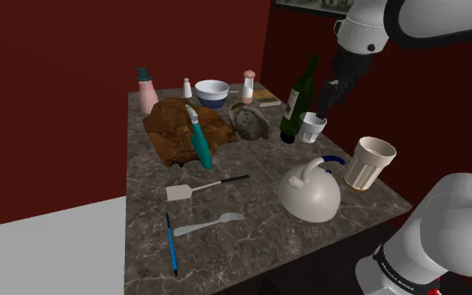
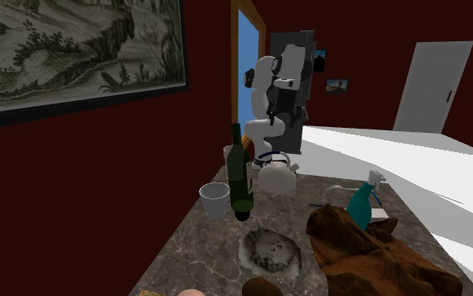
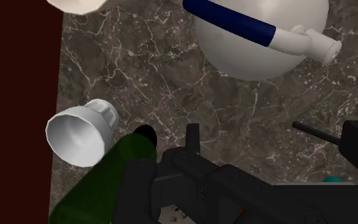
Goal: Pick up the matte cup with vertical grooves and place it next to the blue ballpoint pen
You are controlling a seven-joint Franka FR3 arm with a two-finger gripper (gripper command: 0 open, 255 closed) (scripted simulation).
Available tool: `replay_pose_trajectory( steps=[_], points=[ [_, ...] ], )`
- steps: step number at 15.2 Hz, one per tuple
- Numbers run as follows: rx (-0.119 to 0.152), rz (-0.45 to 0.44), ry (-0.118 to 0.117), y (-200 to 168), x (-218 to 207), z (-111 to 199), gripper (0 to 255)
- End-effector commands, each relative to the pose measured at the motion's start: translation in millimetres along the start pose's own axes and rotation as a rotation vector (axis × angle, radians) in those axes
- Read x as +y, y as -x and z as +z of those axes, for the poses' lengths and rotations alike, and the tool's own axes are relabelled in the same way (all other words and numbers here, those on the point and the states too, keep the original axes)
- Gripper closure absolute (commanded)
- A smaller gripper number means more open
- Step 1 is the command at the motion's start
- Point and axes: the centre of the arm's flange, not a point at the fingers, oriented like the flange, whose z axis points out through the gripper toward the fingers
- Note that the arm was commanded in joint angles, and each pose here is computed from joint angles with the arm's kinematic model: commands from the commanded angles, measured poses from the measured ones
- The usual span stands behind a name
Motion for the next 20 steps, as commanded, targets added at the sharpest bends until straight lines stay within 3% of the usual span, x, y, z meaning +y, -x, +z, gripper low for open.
replay_pose_trajectory(
  steps=[1,20],
  points=[
    [0.000,0.000,0.000,0.0,0.0,0.0,0],
    [-0.173,-0.169,0.035,-122.7,149.0,172.7,0]
  ],
)
